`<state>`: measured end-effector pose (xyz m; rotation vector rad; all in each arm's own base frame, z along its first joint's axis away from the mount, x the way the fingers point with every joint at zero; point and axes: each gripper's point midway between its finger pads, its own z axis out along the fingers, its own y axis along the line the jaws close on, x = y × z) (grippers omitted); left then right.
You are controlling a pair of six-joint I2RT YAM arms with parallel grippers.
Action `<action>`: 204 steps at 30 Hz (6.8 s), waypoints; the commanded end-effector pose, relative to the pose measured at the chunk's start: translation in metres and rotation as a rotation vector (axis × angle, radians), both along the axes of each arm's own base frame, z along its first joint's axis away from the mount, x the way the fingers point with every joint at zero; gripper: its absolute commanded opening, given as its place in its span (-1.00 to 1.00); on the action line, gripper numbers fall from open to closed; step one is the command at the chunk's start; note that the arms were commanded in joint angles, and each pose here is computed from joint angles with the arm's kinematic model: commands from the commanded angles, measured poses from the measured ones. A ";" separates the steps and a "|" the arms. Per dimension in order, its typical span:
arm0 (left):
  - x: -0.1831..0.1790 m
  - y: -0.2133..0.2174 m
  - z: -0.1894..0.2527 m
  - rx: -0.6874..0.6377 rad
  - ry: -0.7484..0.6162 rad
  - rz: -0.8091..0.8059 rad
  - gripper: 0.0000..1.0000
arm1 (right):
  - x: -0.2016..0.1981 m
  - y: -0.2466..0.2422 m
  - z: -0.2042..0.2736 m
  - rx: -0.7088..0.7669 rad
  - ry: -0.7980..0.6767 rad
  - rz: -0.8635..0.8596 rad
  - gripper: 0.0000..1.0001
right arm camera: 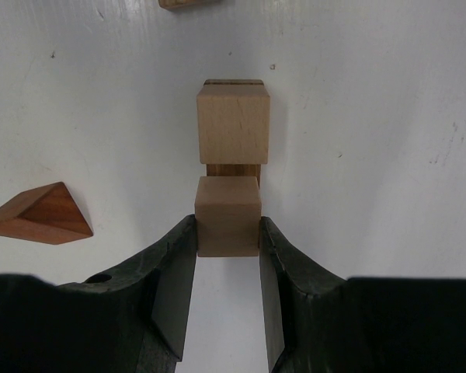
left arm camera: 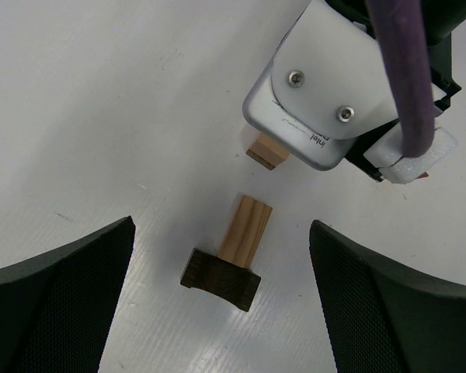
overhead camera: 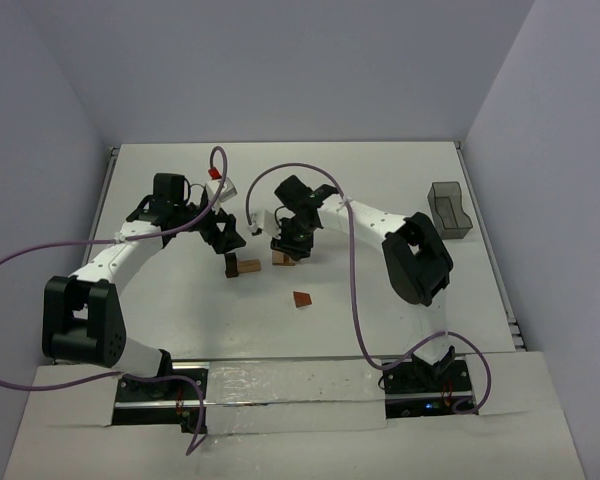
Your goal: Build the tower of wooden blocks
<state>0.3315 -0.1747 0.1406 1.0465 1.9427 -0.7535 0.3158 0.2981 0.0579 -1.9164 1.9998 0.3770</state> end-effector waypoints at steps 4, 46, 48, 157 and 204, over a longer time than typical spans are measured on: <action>0.010 -0.002 0.011 -0.016 -0.040 0.003 0.98 | 0.009 0.020 0.009 0.046 -0.018 -0.007 -0.67; 0.012 -0.001 0.014 -0.005 -0.051 0.005 0.98 | 0.010 0.027 0.002 0.026 -0.017 -0.002 -0.53; 0.012 0.000 0.013 -0.004 -0.051 0.006 0.98 | 0.008 0.027 0.001 0.022 -0.014 0.002 -0.53; 0.005 -0.015 -0.075 0.369 -0.125 -0.272 -0.60 | -0.021 -0.150 0.096 0.416 0.002 -0.572 0.99; -0.017 -0.105 -0.043 0.238 -0.085 -0.669 -0.03 | -0.027 -0.152 0.086 0.450 0.078 -0.564 0.99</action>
